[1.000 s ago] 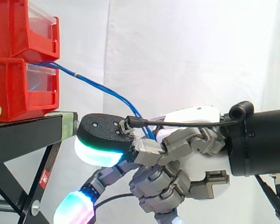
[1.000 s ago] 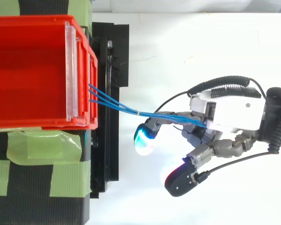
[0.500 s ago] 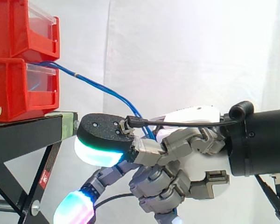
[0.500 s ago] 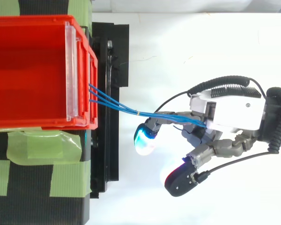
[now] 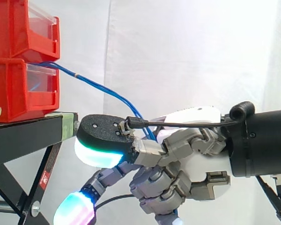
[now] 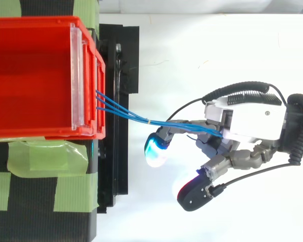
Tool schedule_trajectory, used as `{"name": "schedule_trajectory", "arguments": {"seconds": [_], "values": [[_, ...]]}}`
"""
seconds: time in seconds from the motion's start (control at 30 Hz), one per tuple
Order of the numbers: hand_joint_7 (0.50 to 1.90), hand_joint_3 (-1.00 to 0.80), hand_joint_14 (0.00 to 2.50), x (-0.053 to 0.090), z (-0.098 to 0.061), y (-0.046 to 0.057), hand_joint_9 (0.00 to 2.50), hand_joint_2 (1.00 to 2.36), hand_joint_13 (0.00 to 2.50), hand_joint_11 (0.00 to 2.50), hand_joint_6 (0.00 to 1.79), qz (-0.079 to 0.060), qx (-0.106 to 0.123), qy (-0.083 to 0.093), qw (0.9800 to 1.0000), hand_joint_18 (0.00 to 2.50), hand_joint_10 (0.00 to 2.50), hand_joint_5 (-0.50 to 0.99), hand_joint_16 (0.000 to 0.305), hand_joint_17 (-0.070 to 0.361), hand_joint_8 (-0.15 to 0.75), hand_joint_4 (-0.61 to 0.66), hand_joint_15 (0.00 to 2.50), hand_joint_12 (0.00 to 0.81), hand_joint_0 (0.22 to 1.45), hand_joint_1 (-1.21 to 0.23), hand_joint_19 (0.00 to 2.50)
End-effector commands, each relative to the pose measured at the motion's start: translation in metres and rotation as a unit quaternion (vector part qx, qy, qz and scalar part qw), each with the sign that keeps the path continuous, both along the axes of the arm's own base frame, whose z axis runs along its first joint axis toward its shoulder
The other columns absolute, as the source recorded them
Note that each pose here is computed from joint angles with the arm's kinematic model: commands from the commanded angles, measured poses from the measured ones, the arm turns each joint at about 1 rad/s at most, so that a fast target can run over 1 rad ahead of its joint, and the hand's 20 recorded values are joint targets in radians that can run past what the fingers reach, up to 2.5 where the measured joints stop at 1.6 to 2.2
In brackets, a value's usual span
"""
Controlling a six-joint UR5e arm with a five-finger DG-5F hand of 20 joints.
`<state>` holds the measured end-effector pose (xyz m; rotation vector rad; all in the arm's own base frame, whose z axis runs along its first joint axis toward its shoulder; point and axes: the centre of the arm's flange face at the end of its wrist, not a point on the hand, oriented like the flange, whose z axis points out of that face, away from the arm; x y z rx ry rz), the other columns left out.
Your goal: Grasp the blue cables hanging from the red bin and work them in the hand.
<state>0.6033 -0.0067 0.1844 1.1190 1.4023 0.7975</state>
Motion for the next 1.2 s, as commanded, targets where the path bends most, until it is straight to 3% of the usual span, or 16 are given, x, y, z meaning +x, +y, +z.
{"name": "schedule_trajectory", "arguments": {"seconds": [0.0,1.17], "values": [[1.05,-0.90,2.50,-0.0001,-0.0001,0.0006,1.79,1.00,2.05,2.50,0.01,0.001,0.000,0.000,1.0000,2.50,2.50,0.25,0.244,0.183,0.540,0.39,1.96,0.725,0.73,-0.56,0.67],[1.05,-0.91,2.50,0.0004,0.0005,-0.0002,1.78,1.00,2.03,2.50,0.01,0.000,0.000,-0.001,1.0000,2.50,2.50,0.26,0.237,0.178,0.540,0.38,1.97,0.719,0.73,-0.55,0.66]]}}
